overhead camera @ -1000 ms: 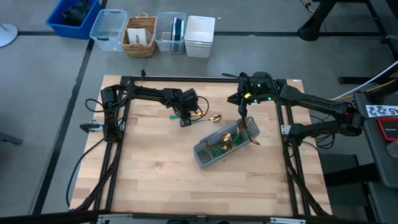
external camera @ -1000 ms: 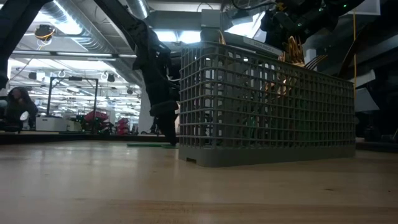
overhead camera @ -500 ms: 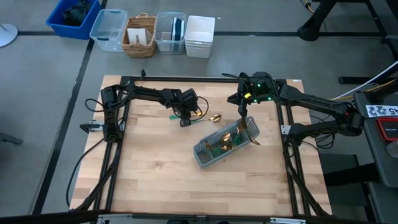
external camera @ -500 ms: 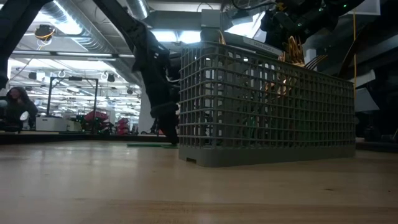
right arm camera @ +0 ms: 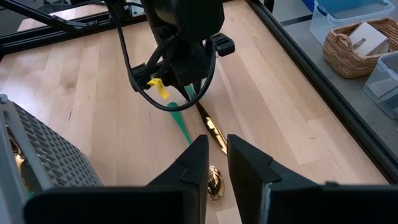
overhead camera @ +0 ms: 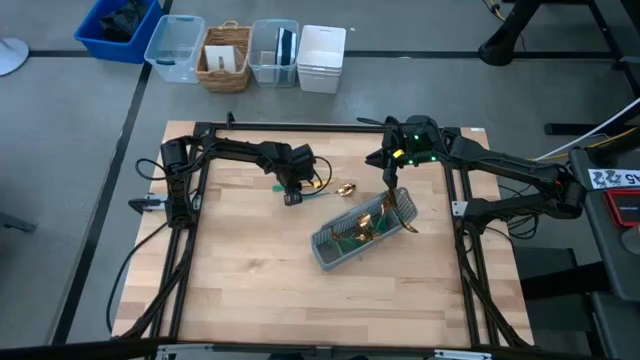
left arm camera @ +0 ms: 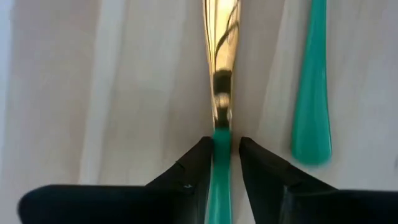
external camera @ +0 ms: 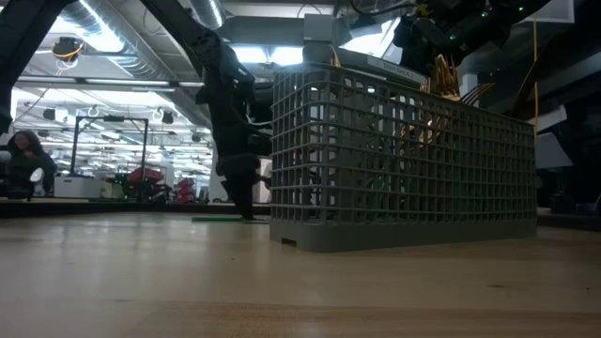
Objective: Sort silverware
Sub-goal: Put the gold knife into the gray silverware organizer
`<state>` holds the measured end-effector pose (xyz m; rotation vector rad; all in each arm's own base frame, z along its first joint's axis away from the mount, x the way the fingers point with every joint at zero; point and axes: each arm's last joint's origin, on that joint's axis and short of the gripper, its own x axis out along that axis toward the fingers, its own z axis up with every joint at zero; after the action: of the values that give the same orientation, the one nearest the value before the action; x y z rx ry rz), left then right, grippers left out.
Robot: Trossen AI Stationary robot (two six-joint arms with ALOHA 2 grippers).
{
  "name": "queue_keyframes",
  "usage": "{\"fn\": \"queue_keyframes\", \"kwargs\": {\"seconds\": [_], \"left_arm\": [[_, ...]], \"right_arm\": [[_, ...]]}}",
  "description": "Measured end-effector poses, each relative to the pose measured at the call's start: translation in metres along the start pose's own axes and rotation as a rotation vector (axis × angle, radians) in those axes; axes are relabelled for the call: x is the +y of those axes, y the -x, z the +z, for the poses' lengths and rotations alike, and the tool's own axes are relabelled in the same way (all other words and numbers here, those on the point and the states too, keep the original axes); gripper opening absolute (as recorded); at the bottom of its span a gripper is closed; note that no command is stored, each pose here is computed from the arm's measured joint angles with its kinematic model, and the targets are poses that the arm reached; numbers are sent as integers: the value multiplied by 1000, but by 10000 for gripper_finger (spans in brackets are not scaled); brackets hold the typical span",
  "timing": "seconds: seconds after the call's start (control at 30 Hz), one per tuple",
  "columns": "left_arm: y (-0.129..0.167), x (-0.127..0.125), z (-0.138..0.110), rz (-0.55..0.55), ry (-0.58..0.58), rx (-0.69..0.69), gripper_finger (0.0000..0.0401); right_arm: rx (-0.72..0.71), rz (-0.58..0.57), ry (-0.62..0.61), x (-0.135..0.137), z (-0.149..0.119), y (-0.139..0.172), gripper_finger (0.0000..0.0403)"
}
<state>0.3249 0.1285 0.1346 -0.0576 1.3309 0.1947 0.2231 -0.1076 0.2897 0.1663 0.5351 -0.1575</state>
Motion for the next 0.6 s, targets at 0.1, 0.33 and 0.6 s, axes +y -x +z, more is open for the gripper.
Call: {"fn": "queue_keyframes", "kwargs": {"seconds": [0.1,0.33,0.6], "left_arm": [[3,-1,-4,-12,0,60,68],[5,-2,-11,-31,-1,148,36],[13,-7,-33,-71,21,364,39]], "right_arm": [[0,0,0,0,0,0,62],[0,0,0,0,0,0,62],[0,0,0,0,0,0,62]]}}
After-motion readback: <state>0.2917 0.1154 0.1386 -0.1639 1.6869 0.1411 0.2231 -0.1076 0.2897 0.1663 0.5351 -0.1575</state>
